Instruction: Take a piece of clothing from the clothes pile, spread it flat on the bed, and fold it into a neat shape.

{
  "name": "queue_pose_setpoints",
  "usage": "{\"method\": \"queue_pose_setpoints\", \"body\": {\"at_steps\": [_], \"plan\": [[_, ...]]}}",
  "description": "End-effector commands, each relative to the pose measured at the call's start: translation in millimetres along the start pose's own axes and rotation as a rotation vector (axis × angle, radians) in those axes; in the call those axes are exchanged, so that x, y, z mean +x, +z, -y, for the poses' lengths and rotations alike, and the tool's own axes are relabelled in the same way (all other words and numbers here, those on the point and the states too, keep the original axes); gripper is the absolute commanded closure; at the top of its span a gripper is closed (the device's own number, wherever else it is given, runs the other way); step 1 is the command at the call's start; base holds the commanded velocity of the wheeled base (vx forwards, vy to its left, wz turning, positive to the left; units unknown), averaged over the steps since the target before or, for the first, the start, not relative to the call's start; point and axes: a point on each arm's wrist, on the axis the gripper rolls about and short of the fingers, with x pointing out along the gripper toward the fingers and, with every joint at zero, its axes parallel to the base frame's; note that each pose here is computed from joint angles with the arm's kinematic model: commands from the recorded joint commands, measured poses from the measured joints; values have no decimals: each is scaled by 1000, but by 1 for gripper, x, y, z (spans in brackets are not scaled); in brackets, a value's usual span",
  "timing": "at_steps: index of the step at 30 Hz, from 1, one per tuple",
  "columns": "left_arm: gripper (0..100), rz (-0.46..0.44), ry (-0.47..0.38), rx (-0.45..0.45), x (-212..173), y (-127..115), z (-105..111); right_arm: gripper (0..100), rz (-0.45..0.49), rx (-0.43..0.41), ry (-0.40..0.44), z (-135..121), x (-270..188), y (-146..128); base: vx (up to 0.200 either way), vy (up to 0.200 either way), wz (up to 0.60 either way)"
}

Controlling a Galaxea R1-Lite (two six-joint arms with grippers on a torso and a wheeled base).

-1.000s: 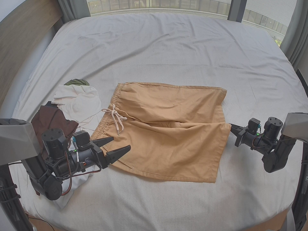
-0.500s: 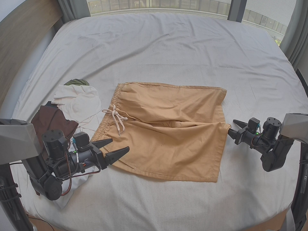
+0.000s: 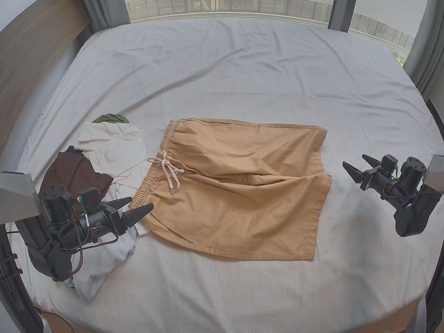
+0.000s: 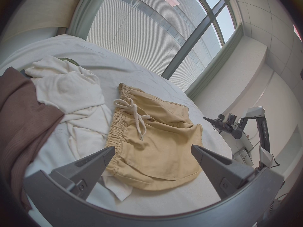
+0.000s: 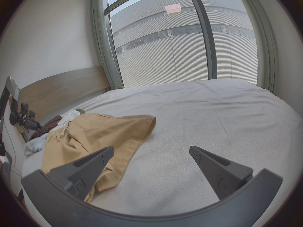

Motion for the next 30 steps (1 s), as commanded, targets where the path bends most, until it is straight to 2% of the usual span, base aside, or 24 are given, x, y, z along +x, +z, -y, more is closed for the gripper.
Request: {"method": "queue_pose_setpoints", "body": {"at_steps": [1,7,10,13,25,30], "plan": [[0,6,25,-7,-7,1,-6,0,30,-2,12,-12,-8,20,0,0,0],[0,-15,24,-35,-9,-4,-3,0,-16,38,107,-53,-5,13,0,0,0],[0,-22,30,-48,-8,-6,-5,0,-70,82,194,-87,-7,4,0,0,0],[0,-25,39,-61,-8,-8,-8,0,-95,90,228,-100,-8,0,0,0,0],[0,-57,76,-114,5,-26,-30,0,-112,94,245,-106,-9,-4,0,0,0],[0,-57,74,-116,8,-27,-32,0,-112,94,242,-106,-9,-4,0,0,0]]}}
